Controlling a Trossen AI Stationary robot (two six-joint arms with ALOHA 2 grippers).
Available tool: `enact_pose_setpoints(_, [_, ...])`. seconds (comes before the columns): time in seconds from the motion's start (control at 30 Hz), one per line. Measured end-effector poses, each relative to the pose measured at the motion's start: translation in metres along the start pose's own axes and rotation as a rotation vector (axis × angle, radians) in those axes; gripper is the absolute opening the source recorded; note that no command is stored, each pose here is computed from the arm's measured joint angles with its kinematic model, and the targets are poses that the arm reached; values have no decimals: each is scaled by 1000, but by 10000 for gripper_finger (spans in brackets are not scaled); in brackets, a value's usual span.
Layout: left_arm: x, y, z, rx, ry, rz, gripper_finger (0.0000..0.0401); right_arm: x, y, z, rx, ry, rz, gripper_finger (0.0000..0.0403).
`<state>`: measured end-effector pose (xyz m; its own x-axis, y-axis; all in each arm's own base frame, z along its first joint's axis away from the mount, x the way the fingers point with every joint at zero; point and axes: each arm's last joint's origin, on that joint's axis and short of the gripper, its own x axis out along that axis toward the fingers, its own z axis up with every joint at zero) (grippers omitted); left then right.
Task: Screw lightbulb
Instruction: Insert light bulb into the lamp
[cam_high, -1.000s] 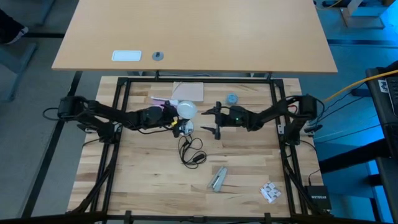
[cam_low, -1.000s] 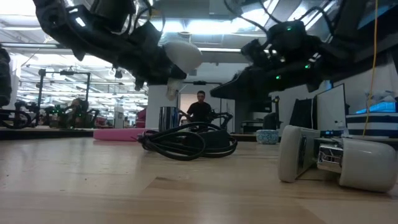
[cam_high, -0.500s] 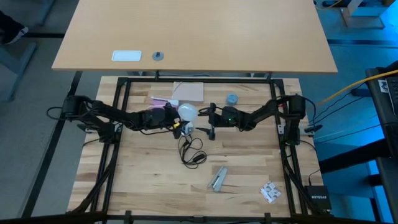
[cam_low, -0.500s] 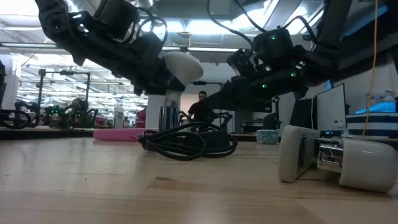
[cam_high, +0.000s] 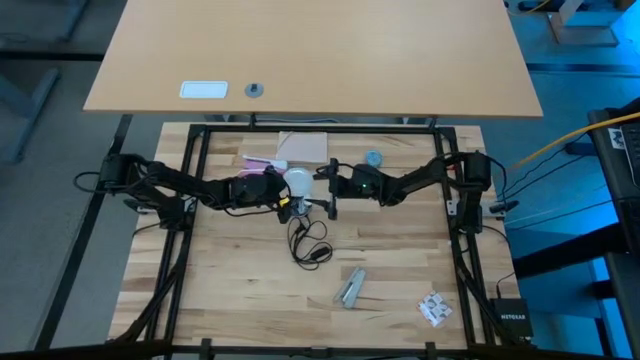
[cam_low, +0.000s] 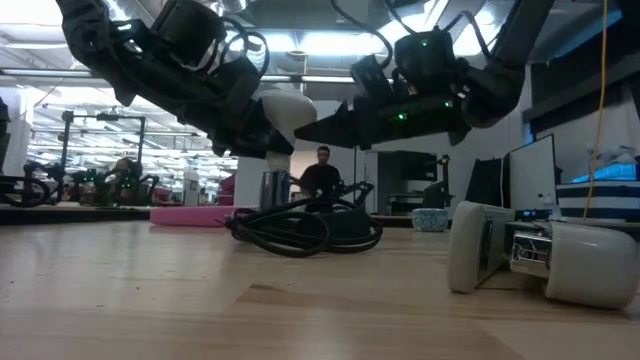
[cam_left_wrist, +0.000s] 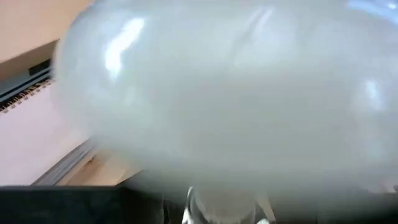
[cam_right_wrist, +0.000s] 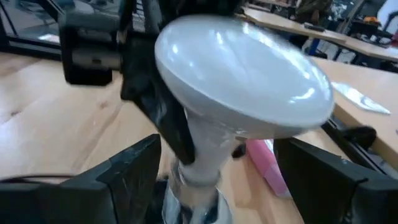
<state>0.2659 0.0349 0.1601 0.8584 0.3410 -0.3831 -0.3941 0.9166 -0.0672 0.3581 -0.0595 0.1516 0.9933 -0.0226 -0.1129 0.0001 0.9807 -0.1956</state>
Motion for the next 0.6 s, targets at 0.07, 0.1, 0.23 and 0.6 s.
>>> enact_pose_setpoints(0.07, [0,0,0,2,2,2,169,1,0,2,-1,-5,9,317])
enact_pose_setpoints(0.1, [0,0,0,6,1,2,169,2,-1,2,-1,-7,11,317])
enact_pose_setpoints(0.23, [0,0,0,10,2,2,169,2,-1,2,0,2,15,317])
enact_pose_setpoints(0.6, [0,0,-2,15,34,3,169,3,2,-5,10,78,47,317])
